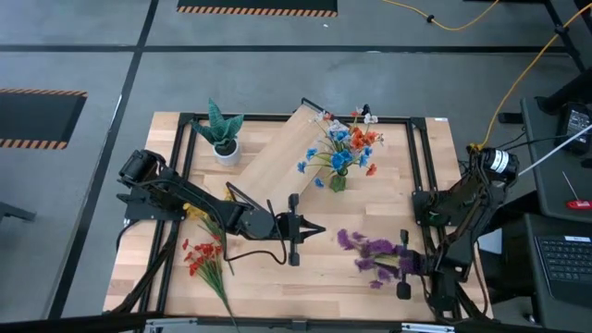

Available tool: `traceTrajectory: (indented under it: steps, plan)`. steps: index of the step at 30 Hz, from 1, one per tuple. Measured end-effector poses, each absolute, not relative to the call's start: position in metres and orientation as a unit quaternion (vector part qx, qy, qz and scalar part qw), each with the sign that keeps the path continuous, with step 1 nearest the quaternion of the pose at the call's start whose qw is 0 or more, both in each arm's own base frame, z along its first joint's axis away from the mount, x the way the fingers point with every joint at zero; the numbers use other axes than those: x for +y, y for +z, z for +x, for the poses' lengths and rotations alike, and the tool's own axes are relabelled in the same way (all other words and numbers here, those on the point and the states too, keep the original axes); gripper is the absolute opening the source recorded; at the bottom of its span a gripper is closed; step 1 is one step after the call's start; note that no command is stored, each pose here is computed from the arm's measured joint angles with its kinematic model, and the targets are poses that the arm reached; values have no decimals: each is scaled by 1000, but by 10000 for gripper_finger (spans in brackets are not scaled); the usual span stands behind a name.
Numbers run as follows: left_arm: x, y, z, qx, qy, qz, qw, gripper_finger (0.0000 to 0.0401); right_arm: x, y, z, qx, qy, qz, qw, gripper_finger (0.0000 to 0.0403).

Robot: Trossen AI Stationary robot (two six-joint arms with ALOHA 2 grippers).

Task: Pick and place flowers into a vace then onto a shelf
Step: Put the purple flowers into the transparent vase, then put the yellow flowers into the transparent vase

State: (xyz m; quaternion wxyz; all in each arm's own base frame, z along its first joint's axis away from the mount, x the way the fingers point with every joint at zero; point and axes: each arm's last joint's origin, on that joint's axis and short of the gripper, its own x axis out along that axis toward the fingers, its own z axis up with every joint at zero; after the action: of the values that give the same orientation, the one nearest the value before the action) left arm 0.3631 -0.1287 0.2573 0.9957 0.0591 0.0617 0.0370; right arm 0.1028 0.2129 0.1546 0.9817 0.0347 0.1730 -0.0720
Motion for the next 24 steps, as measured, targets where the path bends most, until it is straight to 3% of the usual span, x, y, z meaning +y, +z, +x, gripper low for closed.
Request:
traceTrajectory:
  steps: [8, 15, 24]
  plan:
    - [-129, 257, 363, 62, 37, 59, 996, 5, 209, 171, 100, 194, -37, 28, 980, 131]
    - [-129, 257, 363, 64, 37, 60, 995, 6, 198, 182, 95, 246, -3, 31, 969, 133]
    - [-132, 256, 362, 69, 33, 62, 995, 6, 178, 204, 87, 243, 5, 25, 970, 133]
